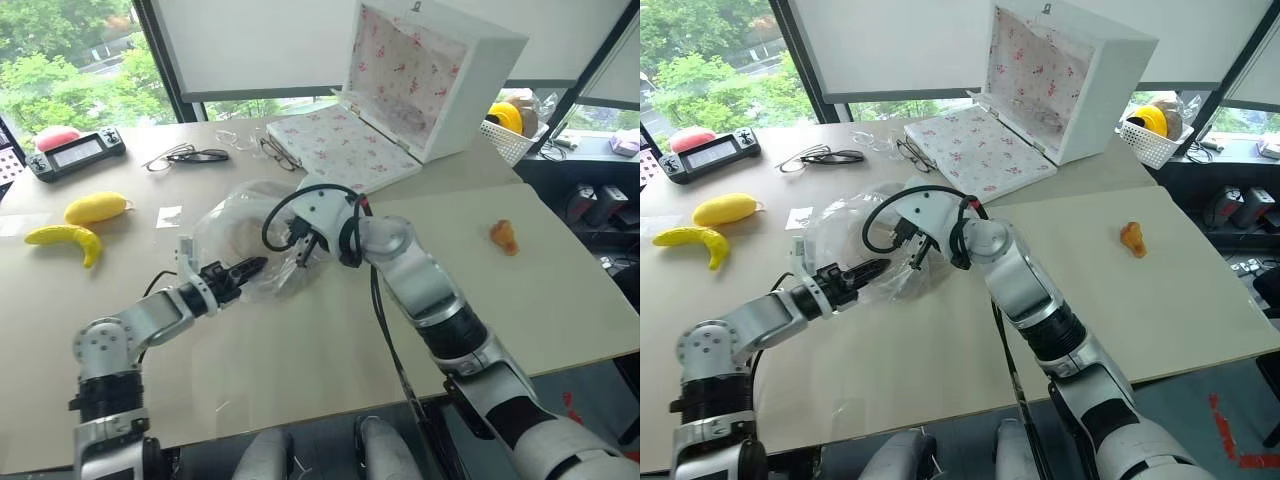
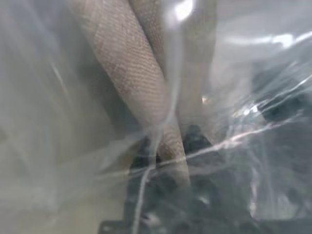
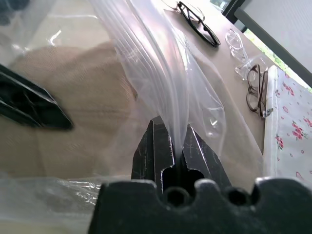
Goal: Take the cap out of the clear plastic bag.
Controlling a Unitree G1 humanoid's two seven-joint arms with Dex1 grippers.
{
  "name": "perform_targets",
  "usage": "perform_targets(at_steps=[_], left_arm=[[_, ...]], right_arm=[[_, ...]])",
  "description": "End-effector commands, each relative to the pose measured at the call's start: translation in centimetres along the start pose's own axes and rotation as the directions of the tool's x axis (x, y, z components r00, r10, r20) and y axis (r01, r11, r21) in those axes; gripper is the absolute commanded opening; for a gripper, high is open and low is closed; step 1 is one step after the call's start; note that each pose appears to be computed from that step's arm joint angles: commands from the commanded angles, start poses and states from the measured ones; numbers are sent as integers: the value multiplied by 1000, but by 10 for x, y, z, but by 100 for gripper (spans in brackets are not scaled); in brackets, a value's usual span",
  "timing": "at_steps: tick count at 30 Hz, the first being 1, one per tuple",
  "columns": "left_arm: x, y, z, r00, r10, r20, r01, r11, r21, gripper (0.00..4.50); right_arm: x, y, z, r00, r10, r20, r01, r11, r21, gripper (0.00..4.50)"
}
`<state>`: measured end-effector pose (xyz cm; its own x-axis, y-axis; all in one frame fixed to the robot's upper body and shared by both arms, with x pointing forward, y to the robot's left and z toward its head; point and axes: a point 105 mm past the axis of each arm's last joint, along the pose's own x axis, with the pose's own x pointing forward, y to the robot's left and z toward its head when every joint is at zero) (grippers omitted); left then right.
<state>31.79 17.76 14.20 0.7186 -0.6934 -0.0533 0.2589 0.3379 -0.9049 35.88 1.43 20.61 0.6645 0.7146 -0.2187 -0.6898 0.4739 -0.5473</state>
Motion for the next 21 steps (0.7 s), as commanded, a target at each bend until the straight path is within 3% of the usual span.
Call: perform_targets(at_steps=[1,3,5,10,14,18,21], left_arm=[[-9,-17,11,994,-100,32,101,994,-31,3],[-17,-33,39,962,-191,197,213,972,-99,3],[-17,-43,51,934,-220,282,265,956,-130,3],[-5,-56,56,901,-223,372,302,938,-168,3],[-4,-62,21,926,-313,213,341,933,-112,3],[-26,-41,-17,950,-310,37,312,943,-114,3],[-51,-23,-29,954,-301,3,297,940,-167,3]], right_arm=[[-6,-9,12,998,-38,55,39,999,-23,0],[-7,-10,8,998,-40,45,42,999,-27,0],[-8,-11,7,998,-40,41,41,999,-28,0],[-6,-9,7,999,-34,42,35,999,-28,0],[-6,-7,8,999,-31,43,32,999,-28,0],[-6,-8,7,999,-35,40,36,999,-26,0],[-7,-8,6,998,-40,39,41,999,-22,0]])
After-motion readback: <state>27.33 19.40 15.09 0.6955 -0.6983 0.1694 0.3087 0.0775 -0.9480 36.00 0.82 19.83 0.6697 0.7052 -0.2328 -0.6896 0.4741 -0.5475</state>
